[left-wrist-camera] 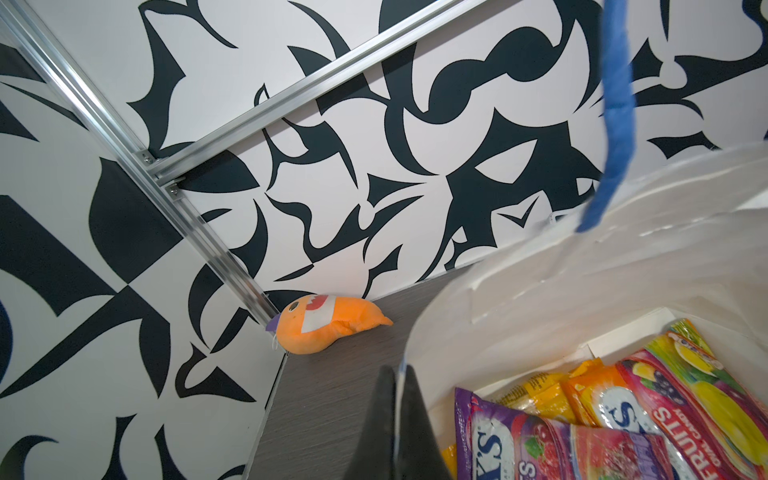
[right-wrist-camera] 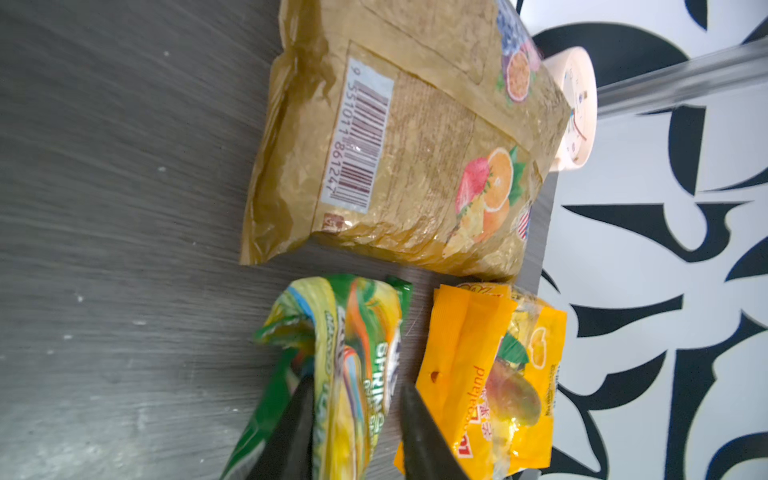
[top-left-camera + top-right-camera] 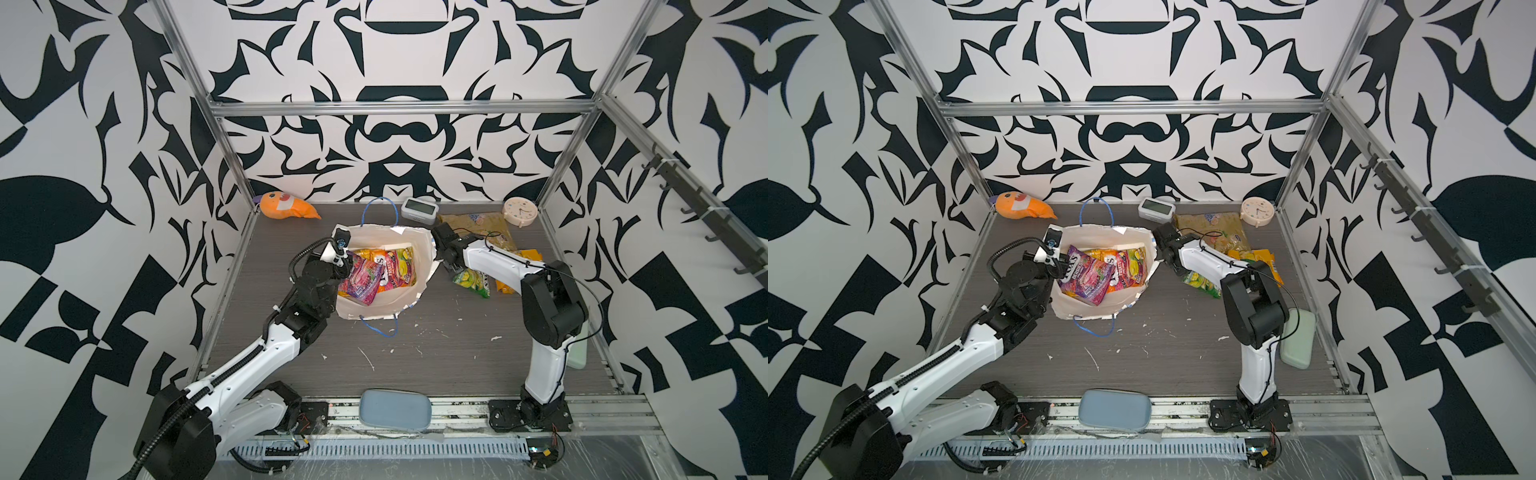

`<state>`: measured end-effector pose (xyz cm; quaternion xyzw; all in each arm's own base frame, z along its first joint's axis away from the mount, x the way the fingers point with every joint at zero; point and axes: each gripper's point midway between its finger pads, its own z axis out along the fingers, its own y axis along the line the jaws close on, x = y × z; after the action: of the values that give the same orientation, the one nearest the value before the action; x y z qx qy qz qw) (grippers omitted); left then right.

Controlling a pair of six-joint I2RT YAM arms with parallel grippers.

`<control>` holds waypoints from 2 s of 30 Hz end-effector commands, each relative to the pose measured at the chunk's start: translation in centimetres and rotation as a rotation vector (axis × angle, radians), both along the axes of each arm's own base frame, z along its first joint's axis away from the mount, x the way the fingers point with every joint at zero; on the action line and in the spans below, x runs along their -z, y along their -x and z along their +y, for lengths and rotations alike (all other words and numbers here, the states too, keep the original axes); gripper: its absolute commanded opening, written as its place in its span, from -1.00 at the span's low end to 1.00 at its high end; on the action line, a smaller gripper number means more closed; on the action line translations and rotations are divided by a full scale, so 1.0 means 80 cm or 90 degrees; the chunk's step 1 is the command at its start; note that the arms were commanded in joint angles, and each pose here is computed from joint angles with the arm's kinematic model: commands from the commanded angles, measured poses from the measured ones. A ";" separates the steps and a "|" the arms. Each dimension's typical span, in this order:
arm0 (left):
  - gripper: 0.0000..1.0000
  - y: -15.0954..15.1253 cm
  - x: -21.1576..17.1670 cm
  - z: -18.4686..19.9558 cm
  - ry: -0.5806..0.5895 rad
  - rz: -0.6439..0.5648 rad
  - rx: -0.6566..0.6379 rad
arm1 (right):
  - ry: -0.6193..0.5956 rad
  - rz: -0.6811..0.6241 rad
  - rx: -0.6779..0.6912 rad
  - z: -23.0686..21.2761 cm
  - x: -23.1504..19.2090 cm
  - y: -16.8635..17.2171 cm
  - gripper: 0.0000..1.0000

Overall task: Take the snacks out of the paper bag
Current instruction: 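Lower the green pack onto the table beside the gold pack, then open the right gripper and release the green pack on the table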

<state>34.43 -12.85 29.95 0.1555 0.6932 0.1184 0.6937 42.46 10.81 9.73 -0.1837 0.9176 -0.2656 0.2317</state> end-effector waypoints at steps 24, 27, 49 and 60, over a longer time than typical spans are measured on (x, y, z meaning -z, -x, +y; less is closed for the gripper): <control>-1.00 0.002 -0.027 0.003 0.037 -0.033 -0.002 | -0.444 0.020 0.106 0.016 -0.011 0.000 -0.82; -1.00 0.002 -0.026 0.004 0.037 -0.037 -0.003 | -0.442 0.042 0.112 0.016 0.006 -0.002 -0.81; -1.00 0.007 -0.021 0.012 0.040 -0.033 -0.017 | -0.468 0.004 0.119 0.018 -0.028 -0.007 -0.65; -1.00 0.005 -0.025 0.008 0.043 -0.042 -0.011 | -0.440 0.046 0.153 0.007 0.028 0.008 -0.43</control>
<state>34.25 -12.59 29.99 0.1490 0.6957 0.1166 0.6930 42.36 11.82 9.31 -0.0037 0.9707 0.0516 0.2346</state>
